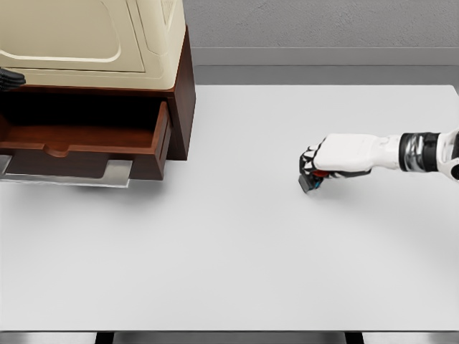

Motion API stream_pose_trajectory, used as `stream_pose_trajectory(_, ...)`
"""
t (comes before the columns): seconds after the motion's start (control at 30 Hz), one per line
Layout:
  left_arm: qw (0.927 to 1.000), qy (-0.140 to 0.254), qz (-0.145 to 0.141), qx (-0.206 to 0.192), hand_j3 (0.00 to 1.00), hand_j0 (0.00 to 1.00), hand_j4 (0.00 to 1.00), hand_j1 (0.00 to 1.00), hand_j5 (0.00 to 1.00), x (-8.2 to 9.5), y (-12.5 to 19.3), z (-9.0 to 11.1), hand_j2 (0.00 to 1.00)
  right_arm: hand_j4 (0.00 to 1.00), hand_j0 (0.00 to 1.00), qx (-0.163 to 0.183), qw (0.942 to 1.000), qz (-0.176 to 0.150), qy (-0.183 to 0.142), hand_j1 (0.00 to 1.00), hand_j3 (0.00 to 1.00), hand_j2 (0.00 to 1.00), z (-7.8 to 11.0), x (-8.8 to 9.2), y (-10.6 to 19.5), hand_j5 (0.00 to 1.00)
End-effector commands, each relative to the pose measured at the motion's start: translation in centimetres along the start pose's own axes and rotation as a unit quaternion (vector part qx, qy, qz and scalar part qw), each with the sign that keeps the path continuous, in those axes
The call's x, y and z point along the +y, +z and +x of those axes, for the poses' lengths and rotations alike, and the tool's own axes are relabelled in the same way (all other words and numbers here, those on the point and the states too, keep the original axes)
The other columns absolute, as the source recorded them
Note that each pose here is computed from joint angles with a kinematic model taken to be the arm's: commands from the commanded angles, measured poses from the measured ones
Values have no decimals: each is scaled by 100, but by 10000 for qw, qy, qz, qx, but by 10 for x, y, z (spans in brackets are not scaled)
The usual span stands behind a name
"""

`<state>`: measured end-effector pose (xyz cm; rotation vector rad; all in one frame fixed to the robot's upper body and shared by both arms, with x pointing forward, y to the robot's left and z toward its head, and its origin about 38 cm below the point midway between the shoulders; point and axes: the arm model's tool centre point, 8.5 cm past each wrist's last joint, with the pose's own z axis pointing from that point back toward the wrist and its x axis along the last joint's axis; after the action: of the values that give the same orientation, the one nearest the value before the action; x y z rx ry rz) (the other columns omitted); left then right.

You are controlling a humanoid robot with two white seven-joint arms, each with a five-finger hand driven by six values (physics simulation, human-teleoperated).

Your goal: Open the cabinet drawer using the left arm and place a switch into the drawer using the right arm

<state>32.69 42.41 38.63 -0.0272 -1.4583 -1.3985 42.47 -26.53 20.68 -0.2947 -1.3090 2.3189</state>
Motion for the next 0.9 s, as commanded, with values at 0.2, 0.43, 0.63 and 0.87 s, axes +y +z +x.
stream_pose_trajectory(0.2, 9997, 45, -37, -230, 100, 100, 100, 100, 100, -4, -10, -1, 100, 34, 34, -205, 9982, -562, 98, 34, 34, 34, 5, -41, -25, 34)
stream_pose_trajectory(0.43, 9997, 53, -40, -214, 100, 100, 100, 100, 100, -5, -10, -1, 100, 33, 33, -427, 9953, -832, 247, 33, 33, 33, 16, -67, -41, 33)
stream_pose_trajectory(0.63, 9997, 53, -40, -214, 100, 100, 100, 100, 100, -5, -10, -1, 100, 33, 33, -587, 9917, -1087, 344, 33, 33, 33, 22, -97, -59, 33)
stream_pose_trajectory(0.87, 9998, 50, -38, -207, 100, 100, 100, 100, 100, -4, -10, -1, 100, 33, 33, -821, 9863, -1327, 533, 33, 33, 33, 37, -126, -73, 33)
